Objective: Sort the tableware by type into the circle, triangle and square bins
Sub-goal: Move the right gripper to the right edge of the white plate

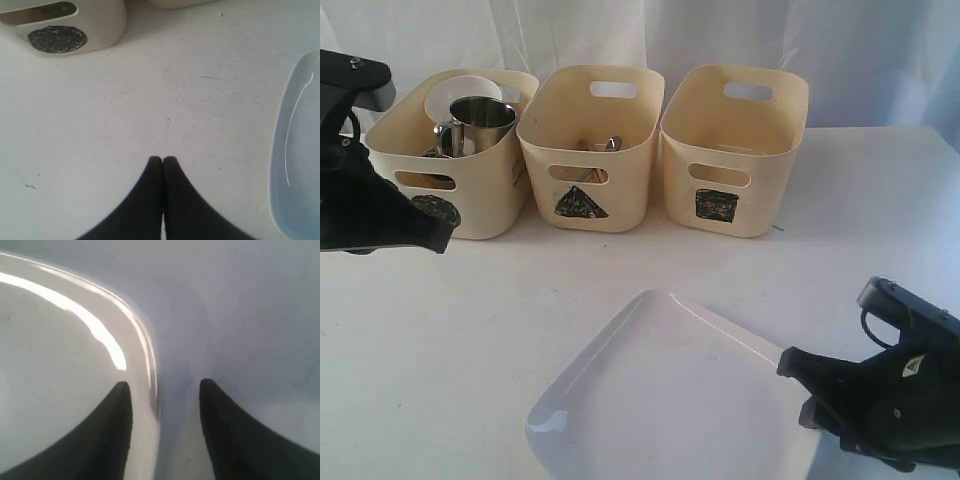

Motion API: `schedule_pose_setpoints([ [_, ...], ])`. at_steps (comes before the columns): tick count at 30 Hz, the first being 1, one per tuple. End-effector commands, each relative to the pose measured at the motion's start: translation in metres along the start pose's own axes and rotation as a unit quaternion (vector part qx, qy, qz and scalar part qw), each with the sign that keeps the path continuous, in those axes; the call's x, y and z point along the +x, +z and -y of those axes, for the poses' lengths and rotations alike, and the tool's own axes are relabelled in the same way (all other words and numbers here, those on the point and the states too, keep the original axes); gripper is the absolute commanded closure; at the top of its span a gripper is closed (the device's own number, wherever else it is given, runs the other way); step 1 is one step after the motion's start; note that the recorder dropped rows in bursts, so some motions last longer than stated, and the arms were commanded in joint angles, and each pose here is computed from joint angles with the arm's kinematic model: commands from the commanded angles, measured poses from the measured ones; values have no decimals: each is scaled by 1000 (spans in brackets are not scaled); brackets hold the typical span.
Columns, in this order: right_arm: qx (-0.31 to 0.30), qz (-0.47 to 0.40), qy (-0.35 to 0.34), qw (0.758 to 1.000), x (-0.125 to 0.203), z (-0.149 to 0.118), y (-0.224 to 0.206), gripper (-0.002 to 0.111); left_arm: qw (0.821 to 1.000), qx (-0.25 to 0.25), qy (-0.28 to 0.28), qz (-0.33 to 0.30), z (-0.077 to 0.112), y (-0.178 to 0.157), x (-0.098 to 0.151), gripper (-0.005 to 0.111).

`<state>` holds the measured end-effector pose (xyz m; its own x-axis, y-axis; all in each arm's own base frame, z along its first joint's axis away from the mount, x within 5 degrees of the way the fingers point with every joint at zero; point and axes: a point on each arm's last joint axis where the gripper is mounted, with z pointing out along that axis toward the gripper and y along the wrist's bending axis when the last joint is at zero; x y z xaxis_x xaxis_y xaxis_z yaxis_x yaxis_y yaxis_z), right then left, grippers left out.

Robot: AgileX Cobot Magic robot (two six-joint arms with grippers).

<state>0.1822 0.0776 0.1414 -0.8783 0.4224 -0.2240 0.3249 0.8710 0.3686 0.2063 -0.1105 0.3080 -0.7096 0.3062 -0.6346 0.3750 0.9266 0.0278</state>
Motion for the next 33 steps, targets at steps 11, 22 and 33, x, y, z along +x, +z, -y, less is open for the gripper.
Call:
schedule_pose_setpoints([
  [11,-10,-10,-30,999,11,-9,4,67,1000,6,-4,2,2,-2,2,107],
  [22,3,-22,-14,1000,15,-10,17,67,1000,6,-4,2,2,-2,2,107],
  [33,-1,-7,-22,1000,12,-10,18,108,1000,4,-3,3,2,-2,2,107],
])
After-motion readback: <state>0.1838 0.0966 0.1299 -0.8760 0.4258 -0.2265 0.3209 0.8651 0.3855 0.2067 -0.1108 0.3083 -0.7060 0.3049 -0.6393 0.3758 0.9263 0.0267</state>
